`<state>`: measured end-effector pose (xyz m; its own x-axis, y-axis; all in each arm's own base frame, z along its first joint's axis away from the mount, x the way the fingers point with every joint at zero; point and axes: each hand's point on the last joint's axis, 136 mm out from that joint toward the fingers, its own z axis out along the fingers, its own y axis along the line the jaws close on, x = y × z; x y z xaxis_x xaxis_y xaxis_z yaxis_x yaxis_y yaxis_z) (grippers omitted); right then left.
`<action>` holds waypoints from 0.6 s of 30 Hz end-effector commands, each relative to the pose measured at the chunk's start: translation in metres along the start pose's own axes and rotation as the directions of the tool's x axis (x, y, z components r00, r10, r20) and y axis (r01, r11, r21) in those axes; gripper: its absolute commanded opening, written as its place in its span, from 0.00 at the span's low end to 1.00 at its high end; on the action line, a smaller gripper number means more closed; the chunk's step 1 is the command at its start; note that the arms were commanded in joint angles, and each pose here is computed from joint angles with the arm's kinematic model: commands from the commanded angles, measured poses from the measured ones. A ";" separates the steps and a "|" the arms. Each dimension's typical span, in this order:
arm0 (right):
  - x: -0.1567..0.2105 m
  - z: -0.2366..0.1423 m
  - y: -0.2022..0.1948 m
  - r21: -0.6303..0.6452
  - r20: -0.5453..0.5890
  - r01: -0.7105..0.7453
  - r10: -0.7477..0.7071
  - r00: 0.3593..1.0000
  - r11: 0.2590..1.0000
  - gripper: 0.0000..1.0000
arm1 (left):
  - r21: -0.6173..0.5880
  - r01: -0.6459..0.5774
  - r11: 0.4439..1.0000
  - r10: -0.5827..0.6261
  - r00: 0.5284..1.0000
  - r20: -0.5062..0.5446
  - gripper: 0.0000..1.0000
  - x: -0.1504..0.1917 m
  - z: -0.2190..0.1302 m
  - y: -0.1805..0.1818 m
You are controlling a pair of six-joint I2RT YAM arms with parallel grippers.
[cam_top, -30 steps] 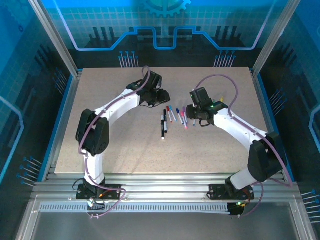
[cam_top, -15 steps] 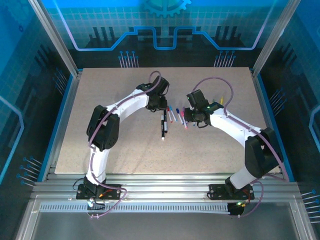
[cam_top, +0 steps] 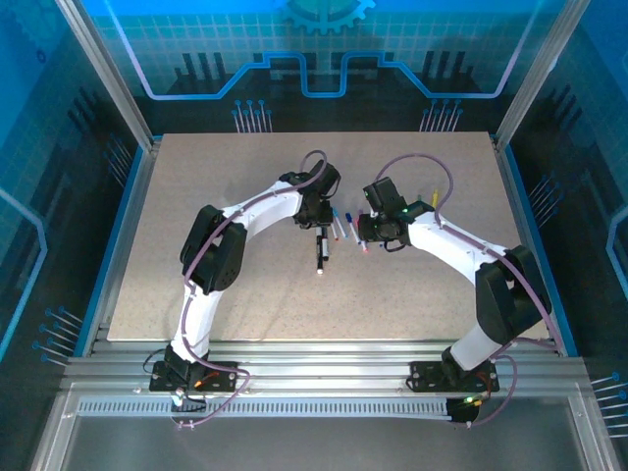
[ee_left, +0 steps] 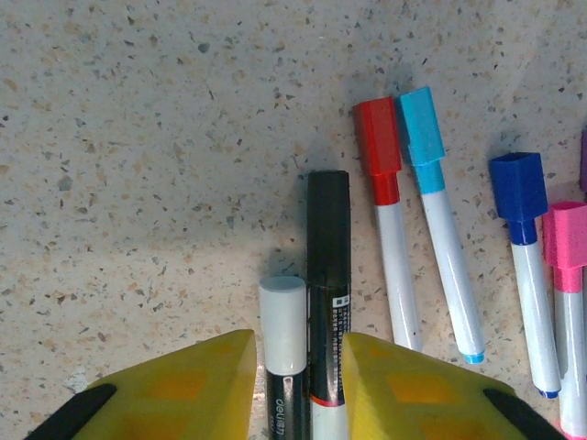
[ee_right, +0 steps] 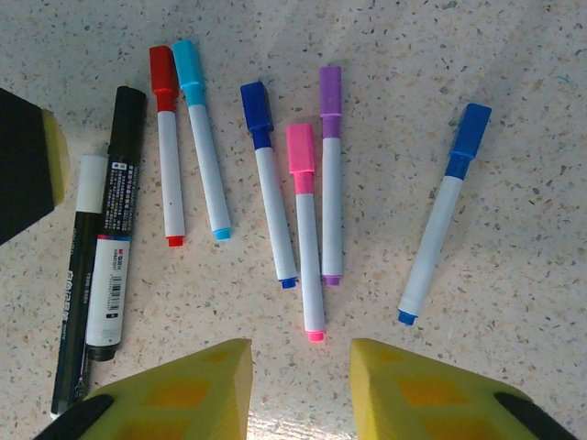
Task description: Open the pen caps
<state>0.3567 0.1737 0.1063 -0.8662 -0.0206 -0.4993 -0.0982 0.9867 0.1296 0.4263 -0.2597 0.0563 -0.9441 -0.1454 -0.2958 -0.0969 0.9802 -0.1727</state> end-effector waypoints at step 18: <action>0.006 0.011 0.010 -0.024 -0.020 -0.009 0.009 1.000 1.000 0.35 | -0.121 -0.043 0.992 0.030 0.993 -0.111 0.29 0.035 0.040 0.028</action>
<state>0.3588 0.1781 0.1025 -0.8685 -0.0137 -0.4956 -0.0991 0.9842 0.1464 0.4188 -0.2543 0.0296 -0.9586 -0.1346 -0.2511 -0.1055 0.9864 -0.1259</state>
